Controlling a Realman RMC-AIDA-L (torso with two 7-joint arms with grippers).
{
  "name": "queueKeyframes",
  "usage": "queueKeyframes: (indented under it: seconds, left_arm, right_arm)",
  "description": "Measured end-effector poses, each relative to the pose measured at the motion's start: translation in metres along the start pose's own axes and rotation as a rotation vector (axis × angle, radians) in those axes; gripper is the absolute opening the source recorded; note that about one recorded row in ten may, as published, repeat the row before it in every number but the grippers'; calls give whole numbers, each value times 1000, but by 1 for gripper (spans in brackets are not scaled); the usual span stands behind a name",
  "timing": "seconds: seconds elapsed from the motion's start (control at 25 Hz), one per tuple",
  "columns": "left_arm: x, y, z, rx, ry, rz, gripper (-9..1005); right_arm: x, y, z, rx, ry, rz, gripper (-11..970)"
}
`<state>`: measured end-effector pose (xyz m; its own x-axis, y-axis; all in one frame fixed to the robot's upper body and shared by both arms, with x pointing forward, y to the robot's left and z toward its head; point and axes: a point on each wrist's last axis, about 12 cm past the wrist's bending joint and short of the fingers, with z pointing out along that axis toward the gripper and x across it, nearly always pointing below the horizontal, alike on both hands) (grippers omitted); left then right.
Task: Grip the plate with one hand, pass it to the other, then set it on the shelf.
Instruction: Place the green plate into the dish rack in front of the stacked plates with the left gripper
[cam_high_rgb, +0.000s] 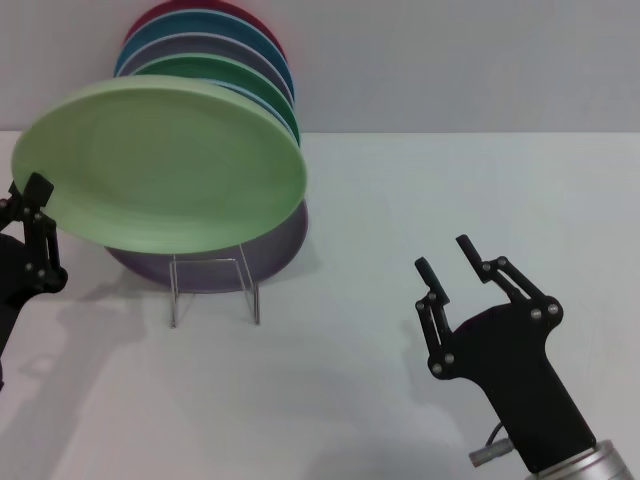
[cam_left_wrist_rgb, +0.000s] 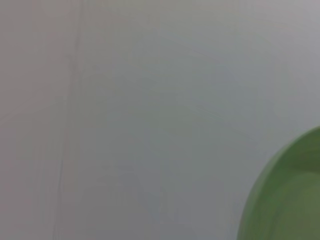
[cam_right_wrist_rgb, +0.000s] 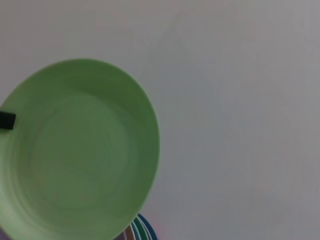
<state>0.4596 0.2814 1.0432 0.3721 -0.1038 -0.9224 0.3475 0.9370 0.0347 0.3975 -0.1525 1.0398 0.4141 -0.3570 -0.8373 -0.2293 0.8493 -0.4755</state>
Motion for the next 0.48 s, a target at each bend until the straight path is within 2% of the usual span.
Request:
queueKeyframes:
  seconds: [0.2,0.48]
  left_arm:
    - [0,8,7,28,10,120,71]
    - [2,14,13,67,34,193,83]
  right_arm:
    - [5,-3,3,7,17,-12,334]
    - [11,-9,6,32,49,-27,334]
